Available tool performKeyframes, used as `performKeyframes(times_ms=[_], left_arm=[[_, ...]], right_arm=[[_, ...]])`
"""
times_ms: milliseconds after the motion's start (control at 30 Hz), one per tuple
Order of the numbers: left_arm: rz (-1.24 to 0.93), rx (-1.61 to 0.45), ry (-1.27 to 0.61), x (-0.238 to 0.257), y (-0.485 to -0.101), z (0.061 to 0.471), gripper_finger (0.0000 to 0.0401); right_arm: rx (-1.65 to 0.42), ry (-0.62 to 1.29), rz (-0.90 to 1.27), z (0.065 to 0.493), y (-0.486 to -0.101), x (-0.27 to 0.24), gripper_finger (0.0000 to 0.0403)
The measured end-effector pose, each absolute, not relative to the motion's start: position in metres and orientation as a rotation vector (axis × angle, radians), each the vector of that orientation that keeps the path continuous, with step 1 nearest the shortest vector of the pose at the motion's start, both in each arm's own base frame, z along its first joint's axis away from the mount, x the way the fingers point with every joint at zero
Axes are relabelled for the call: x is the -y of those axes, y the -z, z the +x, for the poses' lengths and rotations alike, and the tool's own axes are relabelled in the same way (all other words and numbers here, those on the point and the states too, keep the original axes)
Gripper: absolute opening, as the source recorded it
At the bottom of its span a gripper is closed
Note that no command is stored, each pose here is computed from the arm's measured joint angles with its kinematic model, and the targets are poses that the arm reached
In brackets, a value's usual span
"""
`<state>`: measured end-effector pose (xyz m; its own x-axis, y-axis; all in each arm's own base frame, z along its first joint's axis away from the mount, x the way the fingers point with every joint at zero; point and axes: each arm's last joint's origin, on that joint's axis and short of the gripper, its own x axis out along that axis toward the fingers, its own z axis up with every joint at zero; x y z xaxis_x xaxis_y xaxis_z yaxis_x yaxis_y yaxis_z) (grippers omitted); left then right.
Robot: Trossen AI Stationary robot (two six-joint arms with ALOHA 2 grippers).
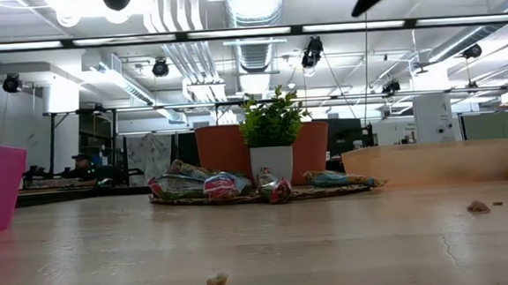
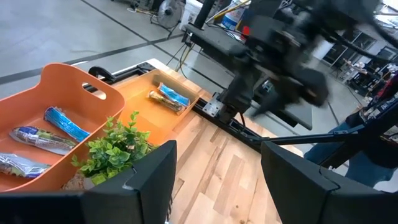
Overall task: Pick and place Granola Bars by type
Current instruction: Put the orange granola bar into the orange bin
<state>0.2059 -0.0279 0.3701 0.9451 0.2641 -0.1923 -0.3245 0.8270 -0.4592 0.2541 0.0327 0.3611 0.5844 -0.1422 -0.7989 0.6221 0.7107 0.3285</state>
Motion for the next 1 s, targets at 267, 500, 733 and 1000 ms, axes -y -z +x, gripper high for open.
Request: performKeyframes(times_ms=[267, 500, 733, 1000], left_arm=[[-0.513, -0.123, -0.314, 0.028, -0.37, 0.206, 0.0216], [-0.527, -0.122, -0.315, 0.028, -0.369, 0.206, 0.0216], [-0.521, -0.145, -0.309, 0.028, -0.368, 0.206, 0.0216], [-0.517, -0.172, -0.297, 0.029, -0.365, 0.205, 0.0216]], right_arm=[[-0.929, 0.378, 0.537, 0.297, -0.347, -0.084, 0.0306], [-1.028, 0.382, 0.428, 0.331, -0.316, -0.084, 0.0304], [-1.142, 0.407, 0.372, 0.353, -0.288, -0.056, 0.0309], [-1.258, 0.568, 0.241, 0.355, -0.268, -0.013, 0.0311]])
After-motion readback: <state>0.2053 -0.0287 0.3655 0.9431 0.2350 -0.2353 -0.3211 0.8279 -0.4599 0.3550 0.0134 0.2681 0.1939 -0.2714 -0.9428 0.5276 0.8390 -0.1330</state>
